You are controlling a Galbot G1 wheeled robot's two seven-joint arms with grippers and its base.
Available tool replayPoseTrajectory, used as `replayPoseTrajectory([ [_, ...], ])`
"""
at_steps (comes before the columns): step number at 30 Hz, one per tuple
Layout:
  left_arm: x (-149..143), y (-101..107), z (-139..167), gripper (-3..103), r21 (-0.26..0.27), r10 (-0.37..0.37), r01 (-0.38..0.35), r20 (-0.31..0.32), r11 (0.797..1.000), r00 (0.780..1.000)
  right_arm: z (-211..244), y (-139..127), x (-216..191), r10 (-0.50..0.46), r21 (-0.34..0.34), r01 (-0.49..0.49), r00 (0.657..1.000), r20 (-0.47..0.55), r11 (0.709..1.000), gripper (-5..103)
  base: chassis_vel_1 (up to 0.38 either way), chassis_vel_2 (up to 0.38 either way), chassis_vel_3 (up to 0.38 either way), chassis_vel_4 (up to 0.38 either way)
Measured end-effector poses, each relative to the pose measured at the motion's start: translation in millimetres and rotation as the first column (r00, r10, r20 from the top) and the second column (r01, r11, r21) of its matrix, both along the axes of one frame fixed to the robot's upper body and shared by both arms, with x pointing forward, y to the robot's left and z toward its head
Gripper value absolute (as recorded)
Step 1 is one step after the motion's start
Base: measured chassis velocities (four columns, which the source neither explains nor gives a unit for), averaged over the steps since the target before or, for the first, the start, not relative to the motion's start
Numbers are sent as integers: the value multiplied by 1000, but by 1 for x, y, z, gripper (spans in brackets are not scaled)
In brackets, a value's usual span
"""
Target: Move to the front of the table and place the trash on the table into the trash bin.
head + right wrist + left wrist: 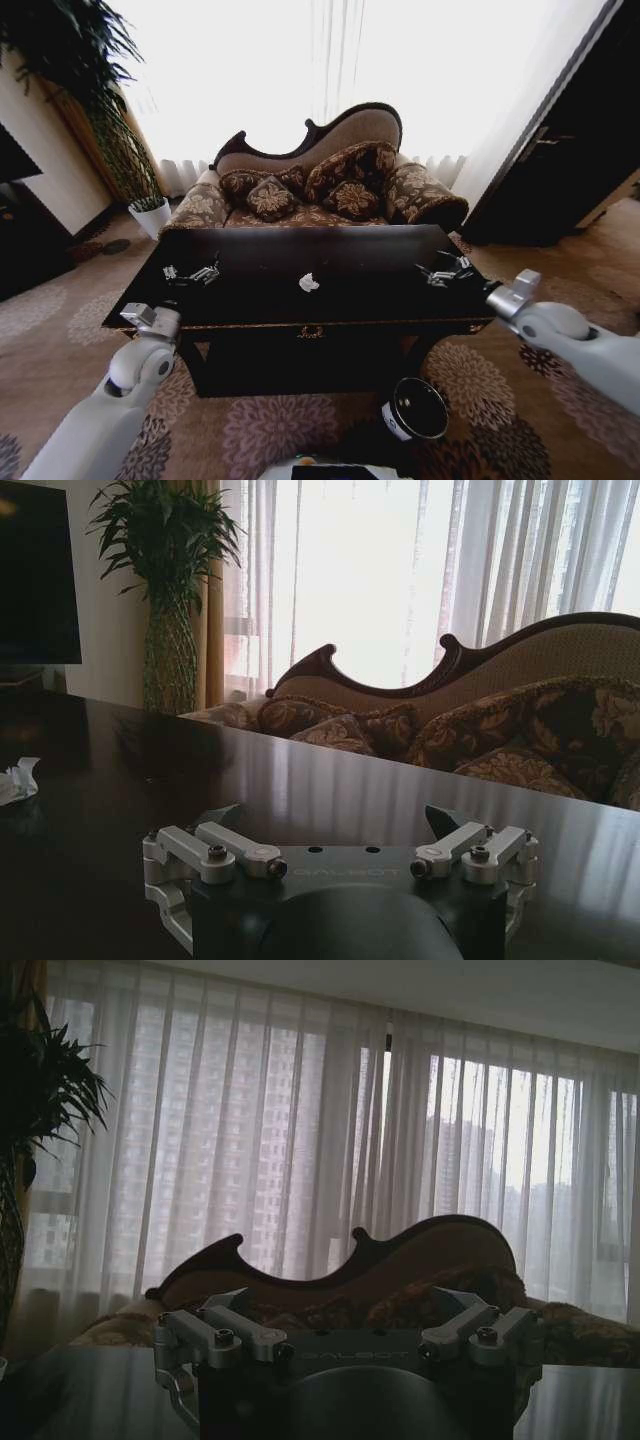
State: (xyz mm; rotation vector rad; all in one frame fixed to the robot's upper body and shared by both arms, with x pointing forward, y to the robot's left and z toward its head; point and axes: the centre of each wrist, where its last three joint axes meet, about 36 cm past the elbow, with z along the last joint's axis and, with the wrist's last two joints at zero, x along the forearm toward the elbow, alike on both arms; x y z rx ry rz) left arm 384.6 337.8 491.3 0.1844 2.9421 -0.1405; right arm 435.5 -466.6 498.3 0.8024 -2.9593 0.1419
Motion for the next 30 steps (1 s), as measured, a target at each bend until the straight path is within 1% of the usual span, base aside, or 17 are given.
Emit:
replayPoseTrajectory([
  [3, 0, 0, 0, 100, 0, 0, 0, 0, 1000, 1000, -11, 15, 0, 16, 18, -16, 1000, 2, 1000, 100, 0, 0, 0, 0],
  [9, 0, 0, 0, 100, 0, 0, 0, 0, 1000, 1000, -14, 29, 4, 35, 29, -35, 999, 5, 999, 100, 0, 0, 0, 0],
  [13, 0, 0, 0, 100, 0, 0, 0, 0, 1000, 1000, -12, 43, 23, 48, 33, -48, 999, 14, 998, 100, 0, 0, 0, 0],
  [20, 0, 0, 0, 100, 0, 0, 0, 0, 1000, 1000, 2, 51, 43, 71, 18, -71, 997, 39, 997, 100, 0, 0, 0, 0],
  [24, 0, 0, 0, 100, 0, 0, 0, 0, 1000, 1000, 2, 57, 54, 88, 10, -89, 996, 27, 996, 100, 0, 0, 0, 0],
  [26, 0, 0, 0, 100, 0, 0, 0, 0, 1000, 1000, 1, 59, 54, 95, 8, -95, 995, 22, 995, 100, 0, 0, 0, 0],
  [30, 0, 0, 0, 100, 0, 0, 0, 0, 1000, 1000, 1, 69, 48, 141, 10, -141, 990, 7, 990, 100, 0, 0, 0, 0],
])
